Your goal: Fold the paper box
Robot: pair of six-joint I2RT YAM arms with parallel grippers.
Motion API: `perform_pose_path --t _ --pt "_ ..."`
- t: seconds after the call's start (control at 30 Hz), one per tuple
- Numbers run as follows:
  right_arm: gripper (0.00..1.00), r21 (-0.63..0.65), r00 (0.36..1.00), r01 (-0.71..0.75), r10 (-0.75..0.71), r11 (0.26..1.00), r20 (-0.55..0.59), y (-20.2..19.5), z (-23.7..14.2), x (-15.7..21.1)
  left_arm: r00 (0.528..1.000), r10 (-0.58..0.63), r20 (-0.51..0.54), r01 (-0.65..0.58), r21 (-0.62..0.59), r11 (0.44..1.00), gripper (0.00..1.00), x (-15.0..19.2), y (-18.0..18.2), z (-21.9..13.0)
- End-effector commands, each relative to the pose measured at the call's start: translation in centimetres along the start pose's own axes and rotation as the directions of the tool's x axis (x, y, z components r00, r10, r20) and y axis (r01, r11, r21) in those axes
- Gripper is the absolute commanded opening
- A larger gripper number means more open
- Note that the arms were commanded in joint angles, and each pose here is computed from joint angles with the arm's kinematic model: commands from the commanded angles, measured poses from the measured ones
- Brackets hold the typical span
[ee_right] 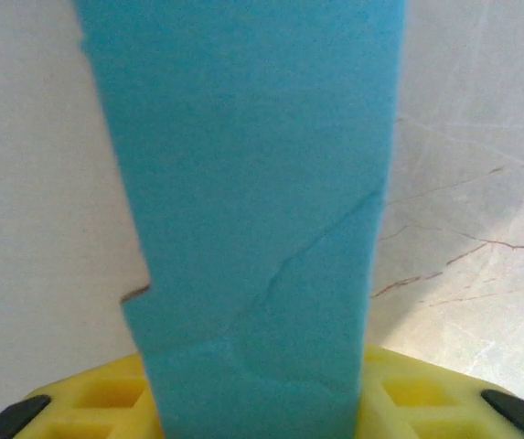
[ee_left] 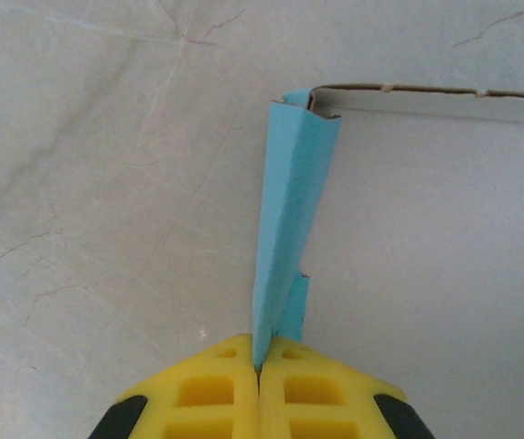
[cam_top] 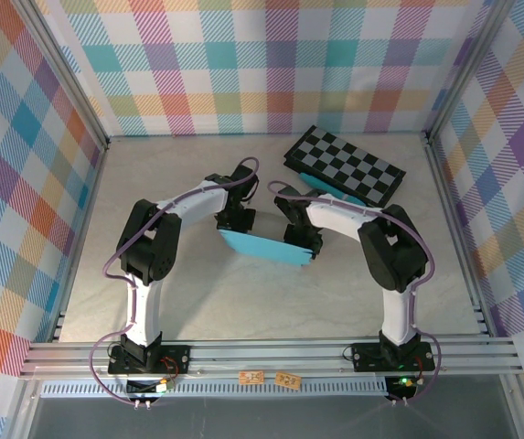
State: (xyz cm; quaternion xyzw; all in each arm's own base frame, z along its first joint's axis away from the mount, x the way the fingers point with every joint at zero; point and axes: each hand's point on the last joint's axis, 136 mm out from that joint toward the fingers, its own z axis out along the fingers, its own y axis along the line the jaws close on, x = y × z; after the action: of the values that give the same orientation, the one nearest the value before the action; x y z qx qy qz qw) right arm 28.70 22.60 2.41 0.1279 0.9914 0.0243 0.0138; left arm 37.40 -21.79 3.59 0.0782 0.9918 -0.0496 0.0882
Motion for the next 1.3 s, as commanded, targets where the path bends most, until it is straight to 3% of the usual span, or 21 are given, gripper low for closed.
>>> perform_pose_path --t 0.0,0.5,0.87,1.07,1.27 --pt "0.48 -0.021 0.996 0.054 -0.053 0.998 0.066 0.1 -2.1 -0.7 1.000 0.005 0.016 -0.005 -0.032 0.999 0.00 -0.6 0.3 0.2" --pt "0.59 -0.253 0.989 0.135 -0.116 0.958 0.090 1.3 -3.8 -3.9 1.000 0.025 0.013 -0.024 -0.036 0.999 0.00 -0.7 0.3 0.1" --pt "0.66 -0.480 0.978 0.203 -0.152 0.854 0.143 3.2 -8.0 -5.1 0.999 0.034 0.003 -0.034 -0.039 0.999 0.00 -0.5 0.4 0.4" --pt "0.66 -0.524 0.985 0.124 -0.042 0.843 0.165 -0.4 -9.4 -6.8 0.999 0.036 0.004 -0.036 -0.034 0.999 0.00 -0.8 0.2 0.4" --pt "0.56 -0.556 0.989 -0.006 0.087 0.831 0.120 -5.5 -7.5 -7.0 0.999 0.039 0.003 -0.039 -0.033 0.999 0.00 -0.8 0.2 0.3"
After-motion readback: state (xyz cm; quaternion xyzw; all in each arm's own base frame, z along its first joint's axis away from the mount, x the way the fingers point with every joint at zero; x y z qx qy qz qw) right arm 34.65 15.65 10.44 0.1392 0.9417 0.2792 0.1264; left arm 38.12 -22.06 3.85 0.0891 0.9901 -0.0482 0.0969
